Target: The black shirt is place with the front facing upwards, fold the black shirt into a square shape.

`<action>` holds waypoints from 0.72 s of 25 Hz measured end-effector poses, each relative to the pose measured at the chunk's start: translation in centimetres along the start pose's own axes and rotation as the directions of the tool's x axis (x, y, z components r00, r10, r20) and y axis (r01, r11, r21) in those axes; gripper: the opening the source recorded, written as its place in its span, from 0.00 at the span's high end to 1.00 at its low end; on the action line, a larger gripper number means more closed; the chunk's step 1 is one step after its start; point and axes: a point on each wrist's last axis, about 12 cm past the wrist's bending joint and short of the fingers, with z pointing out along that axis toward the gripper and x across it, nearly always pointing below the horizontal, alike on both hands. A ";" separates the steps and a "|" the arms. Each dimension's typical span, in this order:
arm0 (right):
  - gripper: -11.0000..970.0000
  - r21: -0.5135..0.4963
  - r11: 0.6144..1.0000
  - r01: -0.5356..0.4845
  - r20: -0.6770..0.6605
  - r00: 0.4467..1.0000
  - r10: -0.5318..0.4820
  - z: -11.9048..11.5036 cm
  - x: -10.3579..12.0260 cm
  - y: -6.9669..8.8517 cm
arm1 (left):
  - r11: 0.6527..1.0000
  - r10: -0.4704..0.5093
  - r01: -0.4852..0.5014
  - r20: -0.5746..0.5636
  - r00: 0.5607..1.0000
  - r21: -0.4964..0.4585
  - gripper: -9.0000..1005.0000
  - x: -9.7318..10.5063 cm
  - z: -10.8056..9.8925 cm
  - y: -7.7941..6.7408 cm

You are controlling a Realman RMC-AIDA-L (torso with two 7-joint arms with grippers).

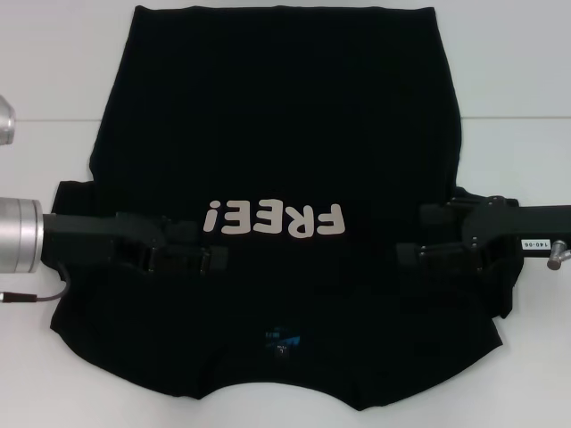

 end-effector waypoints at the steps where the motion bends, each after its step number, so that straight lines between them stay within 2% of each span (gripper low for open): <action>1: 0.03 -0.001 1.000 0.000 -0.001 1.000 0.000 0.0 0.0 0.0 | 1.000 -0.001 0.001 0.000 1.000 0.000 0.12 0.0 0.0 0.0; 18: 0.03 0.003 1.000 -0.018 -0.002 1.000 0.018 0.0 0.0 -0.1 | 1.000 -0.010 0.010 -0.005 1.000 0.003 0.13 0.0 0.1 -0.1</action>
